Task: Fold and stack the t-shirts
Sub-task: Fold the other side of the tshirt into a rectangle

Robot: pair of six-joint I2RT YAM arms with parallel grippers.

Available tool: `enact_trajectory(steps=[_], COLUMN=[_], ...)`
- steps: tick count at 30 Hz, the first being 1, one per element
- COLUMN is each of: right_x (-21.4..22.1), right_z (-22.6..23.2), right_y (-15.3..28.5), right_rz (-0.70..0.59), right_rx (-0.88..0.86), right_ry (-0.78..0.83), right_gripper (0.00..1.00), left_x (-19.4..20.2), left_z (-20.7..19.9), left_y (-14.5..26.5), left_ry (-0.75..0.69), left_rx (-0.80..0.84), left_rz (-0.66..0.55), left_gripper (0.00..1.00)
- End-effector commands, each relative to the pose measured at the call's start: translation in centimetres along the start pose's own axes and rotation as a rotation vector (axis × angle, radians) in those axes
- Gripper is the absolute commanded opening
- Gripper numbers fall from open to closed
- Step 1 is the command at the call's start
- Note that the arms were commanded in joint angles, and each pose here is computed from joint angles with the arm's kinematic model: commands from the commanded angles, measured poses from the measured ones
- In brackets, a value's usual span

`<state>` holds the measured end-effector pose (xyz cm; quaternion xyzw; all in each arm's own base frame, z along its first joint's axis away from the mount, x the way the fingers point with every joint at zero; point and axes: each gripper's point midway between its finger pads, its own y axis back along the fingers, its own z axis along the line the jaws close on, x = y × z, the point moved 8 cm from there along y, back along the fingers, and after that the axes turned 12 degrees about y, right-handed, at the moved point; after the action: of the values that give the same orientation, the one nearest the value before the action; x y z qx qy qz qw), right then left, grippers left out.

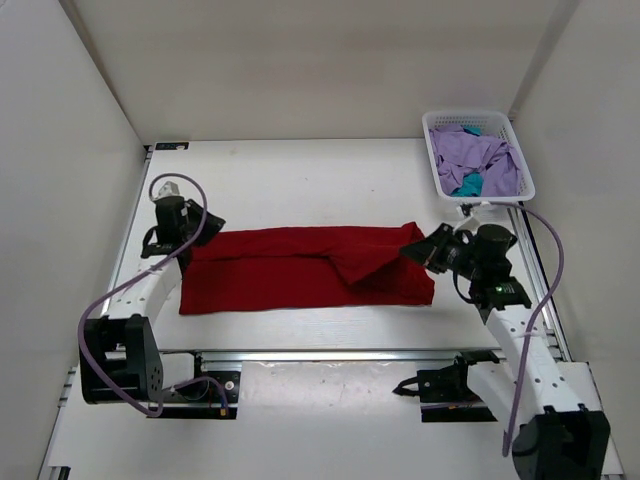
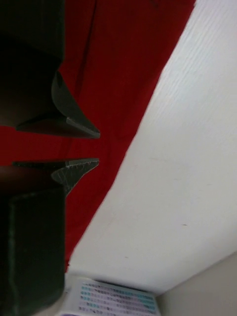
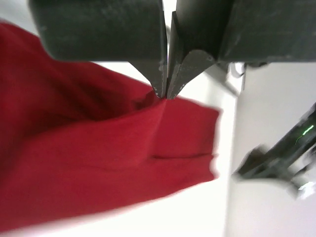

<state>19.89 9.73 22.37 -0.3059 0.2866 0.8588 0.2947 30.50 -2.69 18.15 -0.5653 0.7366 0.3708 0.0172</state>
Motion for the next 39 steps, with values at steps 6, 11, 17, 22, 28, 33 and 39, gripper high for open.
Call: enact_trajectory(steps=[6, 11, 17, 22, 28, 33, 39], right_x=[6.1, 3.6, 3.1, 7.4, 9.0, 9.3, 9.5], right_z=[-6.7, -6.6, -1.2, 1.4, 1.4, 0.1, 0.0], right_y=[-0.9, 0.3, -2.8, -8.1, -11.5, -12.5, -13.2], right_rz=[0.131, 0.061, 0.177, 0.385, 0.453, 0.484, 0.508], right_rx=[0.277, 0.546, 0.456, 0.266, 0.232, 0.241, 0.258], right_ry=[-0.127, 0.049, 0.365, 0.536, 0.591, 0.568, 0.591], right_gripper=[0.03, 0.33, 0.11, 0.02, 0.27, 0.28, 0.30], left_x=[5.1, 6.6, 10.9, 15.1, 16.1, 17.0, 17.2], left_z=[0.7, 0.4, -0.1, 0.1, 0.5, 1.4, 1.8], left_y=[-0.7, 0.0, 1.4, 2.4, 2.8, 2.8, 2.5], left_ry=[-0.085, -0.116, -0.240, -0.312, -0.280, -0.278, -0.267], left_rx=[-0.026, 0.015, 0.058, 0.105, 0.153, 0.152, 0.145], left_rz=[0.125, 0.157, 0.251, 0.377, 0.412, 0.448, 0.464], left_gripper=[0.33, 0.33, 0.33, 0.32, 0.32, 0.32, 0.32])
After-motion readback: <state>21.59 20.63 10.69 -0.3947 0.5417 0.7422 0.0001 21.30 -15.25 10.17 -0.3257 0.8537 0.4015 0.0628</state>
